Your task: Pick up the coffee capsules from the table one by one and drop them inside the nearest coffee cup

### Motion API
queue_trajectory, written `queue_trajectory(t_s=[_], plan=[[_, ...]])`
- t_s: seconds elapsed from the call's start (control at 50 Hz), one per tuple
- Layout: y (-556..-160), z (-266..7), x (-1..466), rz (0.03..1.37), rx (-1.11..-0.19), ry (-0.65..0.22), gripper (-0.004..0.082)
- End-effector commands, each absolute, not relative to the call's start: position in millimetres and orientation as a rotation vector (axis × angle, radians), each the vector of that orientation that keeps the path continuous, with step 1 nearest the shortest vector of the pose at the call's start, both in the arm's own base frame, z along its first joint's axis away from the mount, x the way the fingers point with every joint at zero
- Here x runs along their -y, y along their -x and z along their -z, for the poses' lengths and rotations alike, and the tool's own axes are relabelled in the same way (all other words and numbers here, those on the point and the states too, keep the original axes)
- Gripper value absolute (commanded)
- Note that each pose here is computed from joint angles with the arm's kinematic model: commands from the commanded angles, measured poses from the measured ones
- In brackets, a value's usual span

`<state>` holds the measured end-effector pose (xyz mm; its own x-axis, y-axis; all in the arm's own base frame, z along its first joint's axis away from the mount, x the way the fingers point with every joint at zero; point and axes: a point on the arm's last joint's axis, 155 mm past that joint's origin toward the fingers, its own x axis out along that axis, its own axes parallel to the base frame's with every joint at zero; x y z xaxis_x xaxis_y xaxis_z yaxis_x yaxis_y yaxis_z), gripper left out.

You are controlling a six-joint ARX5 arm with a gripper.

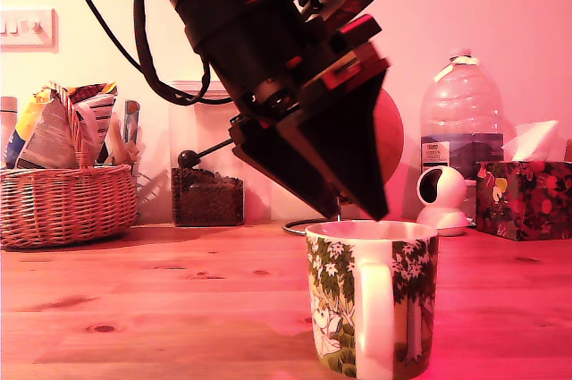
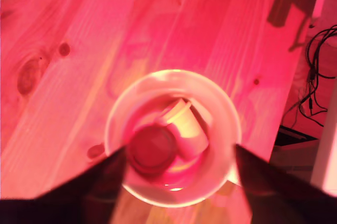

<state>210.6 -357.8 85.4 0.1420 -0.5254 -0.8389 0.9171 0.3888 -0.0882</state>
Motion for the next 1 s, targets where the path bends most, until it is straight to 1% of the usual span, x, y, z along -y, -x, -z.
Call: queue_trajectory(t_s=[0.0,0.08,0.14,0.24,0.26,0.28,0.32,0.48,0.58,0.64,0.72,0.8,0.98], plan=[[-208.2,-87.8,359.5,1.114,-0.932,-0.514,0.0656],[-207.4,-93.6,355.7,1.106,-0.928,-0.518,0.0497],[-207.6,-101.7,353.0,1.1,-0.913,-0.517,0.0324],[-206.2,-118.1,349.8,1.1,-0.88,-0.506,-0.0013],[-205.8,-121.8,348.8,1.1,-0.872,-0.503,-0.003],[-205.3,-125.7,347.9,1.101,-0.865,-0.5,-0.0011],[-205.2,-132.4,346.0,1.098,-0.85,-0.497,-0.0022],[-210.8,-162.2,332.4,1.048,-0.774,-0.491,-0.0021],[-211.6,-174.7,322.5,1.025,-0.752,-0.482,-0.0021],[-212.2,-178.7,316.9,1.006,-0.747,-0.46,-0.0021],[-214.5,-178.8,305.8,0.979,-0.73,-0.453,-0.0021],[-216.9,-174.8,293.3,0.945,-0.721,-0.421,-0.0021],[-227.1,-160.0,263.4,0.878,-0.663,-0.363,-0.0021]])
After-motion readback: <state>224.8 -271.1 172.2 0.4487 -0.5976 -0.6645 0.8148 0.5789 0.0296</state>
